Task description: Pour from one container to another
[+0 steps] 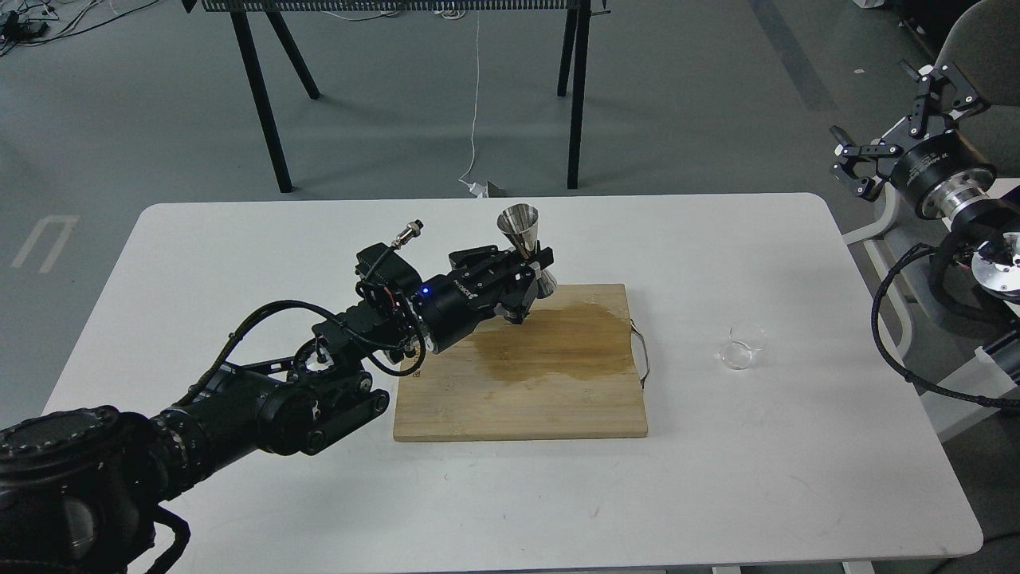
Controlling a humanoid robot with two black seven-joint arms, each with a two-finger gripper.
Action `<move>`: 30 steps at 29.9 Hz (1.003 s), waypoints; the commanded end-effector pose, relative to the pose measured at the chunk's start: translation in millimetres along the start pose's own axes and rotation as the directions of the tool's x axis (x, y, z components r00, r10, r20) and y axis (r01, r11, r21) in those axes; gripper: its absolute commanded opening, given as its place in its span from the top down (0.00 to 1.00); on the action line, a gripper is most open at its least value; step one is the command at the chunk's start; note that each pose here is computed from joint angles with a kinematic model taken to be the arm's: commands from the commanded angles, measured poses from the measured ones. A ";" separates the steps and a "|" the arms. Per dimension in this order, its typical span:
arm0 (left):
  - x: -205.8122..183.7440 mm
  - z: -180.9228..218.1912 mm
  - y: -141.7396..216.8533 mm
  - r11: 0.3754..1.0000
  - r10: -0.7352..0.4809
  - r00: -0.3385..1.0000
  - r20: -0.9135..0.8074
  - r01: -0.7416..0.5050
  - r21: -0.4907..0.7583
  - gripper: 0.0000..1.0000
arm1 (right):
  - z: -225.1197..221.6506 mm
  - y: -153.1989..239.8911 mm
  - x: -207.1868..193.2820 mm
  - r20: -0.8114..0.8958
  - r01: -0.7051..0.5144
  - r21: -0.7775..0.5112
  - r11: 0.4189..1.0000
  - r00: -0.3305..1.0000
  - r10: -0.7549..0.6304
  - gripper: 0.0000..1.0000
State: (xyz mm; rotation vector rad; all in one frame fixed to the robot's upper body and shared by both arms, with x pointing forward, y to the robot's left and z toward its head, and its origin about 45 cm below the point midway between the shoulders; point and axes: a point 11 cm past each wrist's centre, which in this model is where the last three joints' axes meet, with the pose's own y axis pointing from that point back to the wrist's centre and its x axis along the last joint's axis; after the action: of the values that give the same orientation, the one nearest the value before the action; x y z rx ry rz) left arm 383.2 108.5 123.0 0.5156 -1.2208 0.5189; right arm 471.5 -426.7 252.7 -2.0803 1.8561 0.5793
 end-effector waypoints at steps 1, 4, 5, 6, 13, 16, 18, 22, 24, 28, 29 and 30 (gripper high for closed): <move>-9.3 -2.7 -1.9 0.999 -0.026 1.000 0.011 0.026 0.020 0.83 | 1.8 -0.4 -0.5 0.004 0.000 -0.001 1.000 1.000 0.000 0.01; -12.3 3.6 -6.4 1.000 -0.028 1.000 0.005 0.028 0.011 0.83 | 2.9 -0.3 -0.5 0.005 0.000 -0.002 1.000 1.000 0.000 0.01; -13.5 7.1 -8.3 1.000 -0.027 1.000 0.000 0.027 0.005 0.83 | 1.9 -0.3 -0.5 0.003 0.000 -0.001 1.000 1.000 0.000 0.01; -13.9 8.7 -9.5 1.000 -0.026 1.000 -0.002 0.026 0.002 0.83 | 2.5 0.0 0.0 0.003 -0.001 -0.002 1.000 1.000 0.001 0.01; -25.1 -10.6 3.6 0.996 -0.058 0.998 0.009 0.057 0.068 0.83 | 0.6 0.4 0.9 0.001 -0.003 0.001 1.000 1.000 0.003 0.01; -33.2 -30.4 17.5 0.987 -0.085 0.996 0.017 0.082 0.137 0.84 | 0.6 0.4 0.9 0.001 -0.003 0.001 1.000 1.000 0.003 0.01; -33.8 -37.0 21.4 0.983 -0.091 0.996 0.021 0.087 0.159 0.84 | 1.1 0.3 0.9 0.001 -0.004 0.000 1.000 1.000 0.004 0.01; -40.1 -36.4 25.2 0.982 -0.099 0.995 0.010 0.096 0.164 0.84 | 1.6 0.6 1.4 0.002 -0.005 -0.001 1.000 1.000 0.005 0.01; -44.9 -34.3 27.2 0.981 -0.103 0.995 0.000 0.102 0.163 0.84 | 2.1 0.3 0.9 0.003 -0.004 -0.001 1.000 1.000 0.004 0.01; -45.5 -33.3 27.1 0.982 -0.103 0.995 -0.002 0.102 0.161 0.84 | 2.5 1.5 2.9 0.003 -0.008 -0.002 1.000 1.000 0.008 0.01; -45.5 -33.3 27.1 0.982 -0.103 0.995 -0.002 0.102 0.161 0.84 | 3.2 1.9 4.3 0.002 -0.013 -0.003 1.000 1.000 0.013 0.01; -45.5 -33.3 27.1 0.982 -0.103 0.995 -0.002 0.102 0.161 0.84 | 2.9 2.6 6.3 0.001 -0.019 -0.003 1.000 1.000 0.019 0.01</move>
State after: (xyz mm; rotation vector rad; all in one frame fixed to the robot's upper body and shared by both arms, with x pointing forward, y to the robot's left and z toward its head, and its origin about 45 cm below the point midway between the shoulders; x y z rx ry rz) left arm 379.2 145.9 73.3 0.7140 -1.1580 0.5308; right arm 470.3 -427.8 249.2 -2.0732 1.8637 0.5861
